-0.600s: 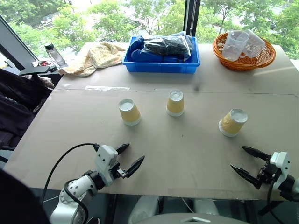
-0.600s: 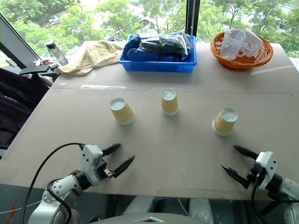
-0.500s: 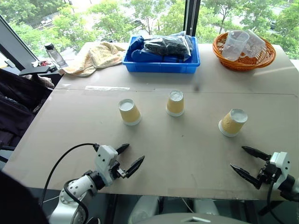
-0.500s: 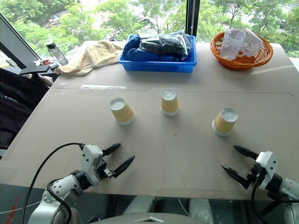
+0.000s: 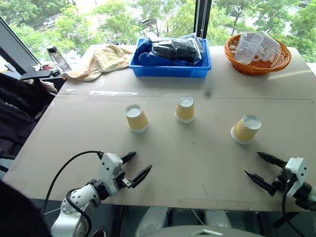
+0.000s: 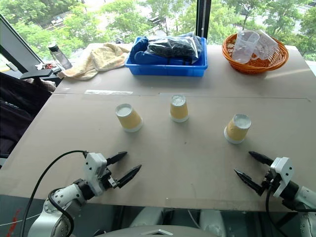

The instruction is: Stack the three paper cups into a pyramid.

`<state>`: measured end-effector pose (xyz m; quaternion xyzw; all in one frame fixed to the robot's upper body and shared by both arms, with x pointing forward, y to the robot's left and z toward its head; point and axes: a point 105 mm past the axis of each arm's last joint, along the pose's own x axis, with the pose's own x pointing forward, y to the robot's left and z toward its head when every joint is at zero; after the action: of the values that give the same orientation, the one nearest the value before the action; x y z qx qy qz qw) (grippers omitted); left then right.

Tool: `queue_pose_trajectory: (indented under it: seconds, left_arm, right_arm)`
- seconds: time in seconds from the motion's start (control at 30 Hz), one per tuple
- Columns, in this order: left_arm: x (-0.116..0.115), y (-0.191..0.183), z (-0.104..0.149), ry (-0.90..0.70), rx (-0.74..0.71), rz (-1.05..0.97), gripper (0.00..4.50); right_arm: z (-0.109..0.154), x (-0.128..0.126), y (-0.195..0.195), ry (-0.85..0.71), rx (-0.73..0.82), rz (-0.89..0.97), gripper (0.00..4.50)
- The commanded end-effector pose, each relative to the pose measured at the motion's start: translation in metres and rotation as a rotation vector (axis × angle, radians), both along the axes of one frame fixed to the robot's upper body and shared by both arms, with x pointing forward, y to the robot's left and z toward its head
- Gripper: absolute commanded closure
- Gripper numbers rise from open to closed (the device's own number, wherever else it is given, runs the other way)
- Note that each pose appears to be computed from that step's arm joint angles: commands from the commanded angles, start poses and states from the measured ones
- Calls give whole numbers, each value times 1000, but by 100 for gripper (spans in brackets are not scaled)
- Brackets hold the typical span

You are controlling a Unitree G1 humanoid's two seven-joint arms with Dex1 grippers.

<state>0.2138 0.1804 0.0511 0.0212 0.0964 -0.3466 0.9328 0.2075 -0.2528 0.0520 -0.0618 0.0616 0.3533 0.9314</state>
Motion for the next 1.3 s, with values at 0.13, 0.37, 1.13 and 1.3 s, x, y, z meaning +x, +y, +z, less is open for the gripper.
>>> queue_pose_trajectory:
  seconds: [0.13,0.37,1.13,1.3]
  left_arm:
    - [4,6,6,-11,32,-53,0]
    - [18,-9,62,-97,40,-254,0]
    - [8,-24,139,-195,-4,-579,0]
    - [4,-28,146,-186,-39,-614,0]
  right_arm:
    - [25,16,-10,-131,6,-100,1]
    - [54,45,4,-191,89,-90,1]
    - [80,77,22,-239,164,-107,1]
    - [80,79,24,-242,169,-101,1]
